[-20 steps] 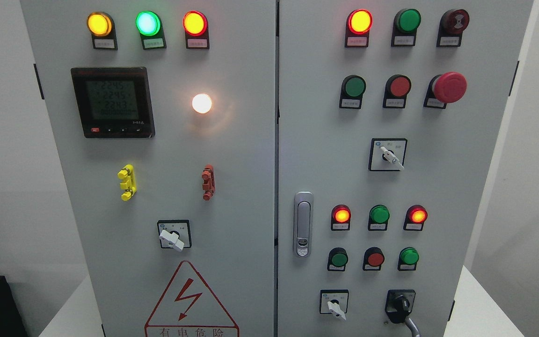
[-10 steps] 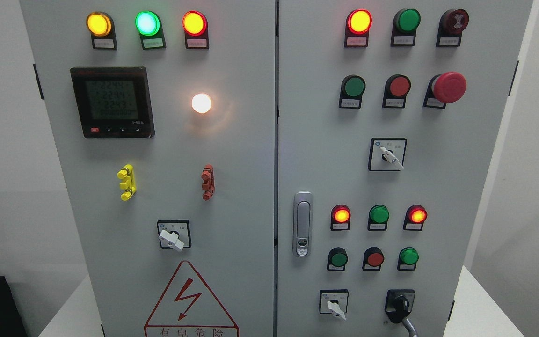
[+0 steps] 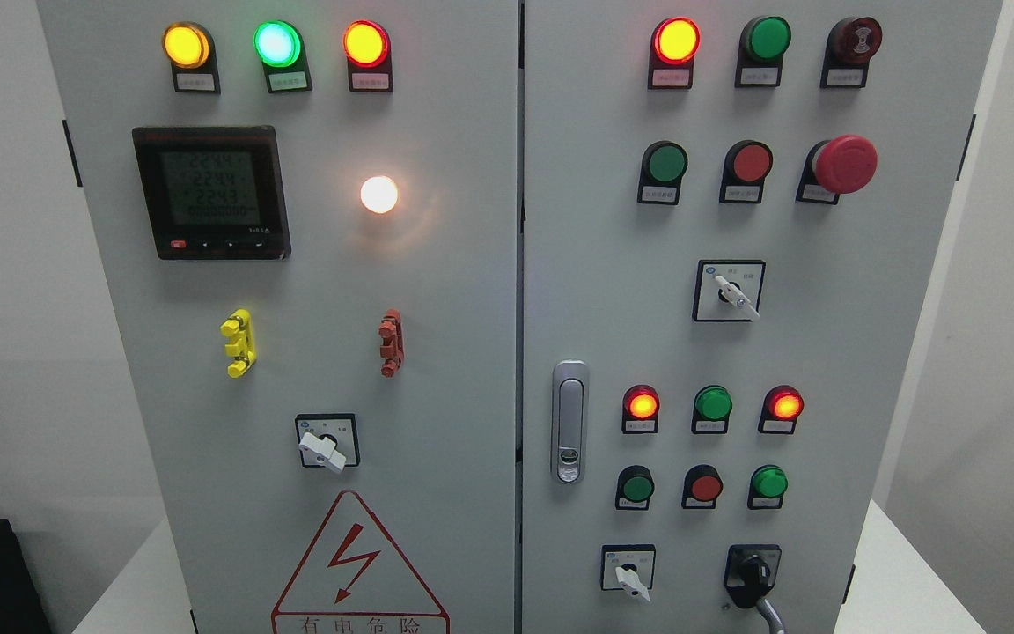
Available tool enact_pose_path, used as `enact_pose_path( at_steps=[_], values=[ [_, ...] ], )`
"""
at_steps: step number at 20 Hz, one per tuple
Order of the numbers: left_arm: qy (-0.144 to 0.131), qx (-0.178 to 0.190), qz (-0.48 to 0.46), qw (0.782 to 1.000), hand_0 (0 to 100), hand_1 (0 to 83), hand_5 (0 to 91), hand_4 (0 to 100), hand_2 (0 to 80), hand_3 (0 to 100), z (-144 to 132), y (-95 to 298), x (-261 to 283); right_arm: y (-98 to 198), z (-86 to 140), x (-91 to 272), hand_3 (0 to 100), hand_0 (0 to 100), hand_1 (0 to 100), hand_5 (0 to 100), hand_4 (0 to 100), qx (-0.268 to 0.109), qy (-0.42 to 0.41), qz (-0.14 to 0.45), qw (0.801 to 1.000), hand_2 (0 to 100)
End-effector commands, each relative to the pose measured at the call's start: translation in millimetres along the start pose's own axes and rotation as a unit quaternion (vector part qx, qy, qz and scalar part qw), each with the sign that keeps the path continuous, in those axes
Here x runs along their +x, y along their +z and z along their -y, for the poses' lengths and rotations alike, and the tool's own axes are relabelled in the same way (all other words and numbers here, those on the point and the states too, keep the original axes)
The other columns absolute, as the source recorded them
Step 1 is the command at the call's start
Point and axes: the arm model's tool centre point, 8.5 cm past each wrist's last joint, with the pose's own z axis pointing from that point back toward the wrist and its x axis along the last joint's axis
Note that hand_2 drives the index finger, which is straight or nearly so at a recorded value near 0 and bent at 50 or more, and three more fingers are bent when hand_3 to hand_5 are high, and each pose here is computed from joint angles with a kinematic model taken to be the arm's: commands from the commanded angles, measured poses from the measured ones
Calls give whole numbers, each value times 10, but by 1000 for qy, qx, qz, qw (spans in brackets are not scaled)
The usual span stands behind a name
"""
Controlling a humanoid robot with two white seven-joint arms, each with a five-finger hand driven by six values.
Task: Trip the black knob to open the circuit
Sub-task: 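Grip the black knob with the right hand and twist it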
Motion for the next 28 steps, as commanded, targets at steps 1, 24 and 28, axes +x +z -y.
enact_pose_path(
  at_steps=[1, 24, 28],
  values=[
    [2, 0, 3, 1000, 120, 389, 0, 0, 0, 0, -1, 0, 17, -54, -193, 130, 1000, 0, 0, 1000, 1000, 30, -11, 23, 999, 1],
    [2, 0, 3, 1000, 120, 389, 0, 0, 0, 0, -1, 0, 17, -88, -217, 166, 1000, 0, 0, 1000, 1000, 32, -19, 30, 999, 18],
    [2, 0, 3, 1000, 120, 389, 0, 0, 0, 0, -1, 0, 17, -88, -223, 166, 1000, 0, 0, 1000, 1000, 33, -19, 30, 999, 20]
  ],
)
